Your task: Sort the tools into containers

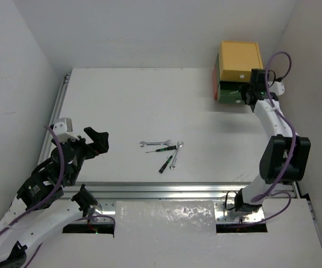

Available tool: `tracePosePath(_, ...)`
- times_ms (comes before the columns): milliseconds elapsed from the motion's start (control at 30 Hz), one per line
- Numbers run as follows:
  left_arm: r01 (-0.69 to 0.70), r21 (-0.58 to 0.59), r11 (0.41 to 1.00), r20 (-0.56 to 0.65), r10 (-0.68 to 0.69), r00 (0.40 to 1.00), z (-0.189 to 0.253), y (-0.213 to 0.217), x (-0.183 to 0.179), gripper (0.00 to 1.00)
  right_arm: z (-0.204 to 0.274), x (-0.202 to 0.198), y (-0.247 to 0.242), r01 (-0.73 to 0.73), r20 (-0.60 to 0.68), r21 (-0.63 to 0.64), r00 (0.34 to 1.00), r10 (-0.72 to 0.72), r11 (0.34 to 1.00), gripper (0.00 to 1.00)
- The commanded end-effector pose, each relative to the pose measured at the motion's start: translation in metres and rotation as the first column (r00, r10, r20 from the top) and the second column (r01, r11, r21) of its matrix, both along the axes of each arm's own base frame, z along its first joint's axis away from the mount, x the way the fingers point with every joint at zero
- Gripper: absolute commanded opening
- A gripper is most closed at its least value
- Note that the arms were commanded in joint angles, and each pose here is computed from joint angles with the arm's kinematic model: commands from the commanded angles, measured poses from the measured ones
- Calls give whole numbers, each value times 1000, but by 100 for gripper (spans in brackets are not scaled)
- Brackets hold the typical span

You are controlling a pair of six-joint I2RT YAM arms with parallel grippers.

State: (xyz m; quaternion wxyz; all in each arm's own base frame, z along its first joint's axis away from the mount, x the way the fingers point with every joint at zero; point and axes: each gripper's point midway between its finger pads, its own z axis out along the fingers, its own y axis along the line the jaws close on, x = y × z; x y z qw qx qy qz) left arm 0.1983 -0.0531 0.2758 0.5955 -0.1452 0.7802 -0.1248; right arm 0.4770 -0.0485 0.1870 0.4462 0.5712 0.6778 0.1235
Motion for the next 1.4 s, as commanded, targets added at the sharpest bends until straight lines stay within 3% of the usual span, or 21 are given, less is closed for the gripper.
tracePosePath(0,-11,-23,1000,24,12,1000,8,1,1,100,16,14,-17,74,49,39,996,-76,996,0)
tracePosePath(267,-12,-27,1000,27,13,1000,8,1,0,100,11,40,-27,37,110,76,993,-45,996,3)
tracePosePath(367,-15,-28,999,28,16,999,8,2,0,100,10,47,-24,11,133,82,991,-22,997,33)
tracePosePath(467,-16,-29,999,29,17,999,9,2,0,100,14,52,-22,-16,153,69,988,5,997,42)
tracePosePath(500,-15,-29,999,29,16,999,9,2,0,100,14,53,-21,-25,156,61,988,15,998,47)
tracePosePath(533,-15,-29,999,29,16,999,9,2,0,100,21,56,-21,-34,168,57,985,24,998,61)
tracePosePath(667,-12,-27,1000,27,12,1000,9,2,0,100,37,62,-10,-126,212,18,970,119,992,70)
tracePosePath(767,-13,-29,999,30,14,999,10,2,0,100,58,64,36,-374,267,-74,886,379,925,72)
tracePosePath(867,-16,-31,999,32,17,999,10,3,0,100,69,48,104,-619,225,-257,709,669,742,71)
tracePosePath(900,-19,-31,999,31,20,999,9,4,0,100,74,34,150,-713,152,-406,564,812,571,72)
tracePosePath(967,-21,-30,999,31,22,999,9,4,0,100,64,12,198,-783,34,-522,376,926,337,72)
tracePosePath(1000,-26,-31,999,31,27,999,9,5,0,100,55,-1,221,-773,-90,-624,221,971,118,73)
tracePosePath(1033,-26,-33,999,33,27,999,10,5,0,100,45,-32,269,-777,-142,-624,13,990,-79,73)
tracePosePath(1067,-28,-33,999,30,29,999,9,5,-1,100,18,-55,283,-801,-222,-565,-86,971,-200,73)
tracePosePath(1100,-31,-32,999,30,32,999,9,6,-1,100,-4,-76,307,-717,-359,-576,-210,910,-392,72)
tracePosePath(1133,-34,-34,999,33,35,999,10,6,-1,100,-12,-91,318,-681,-404,-559,-273,873,-473,72)
tracePosePath(1200,-38,-38,999,35,39,999,10,8,-2,100,-50,-106,315,-672,-549,-459,-301,780,-582,70)
tracePosePath(1333,-41,-48,998,42,44,998,12,10,-3,100,-83,-135,330,-643,-638,-351,-368,676,-681,55)
tracePosePath(1367,-39,-50,998,46,42,998,12,9,-4,100,-91,-138,326,-649,-676,-321,-354,647,-690,55)
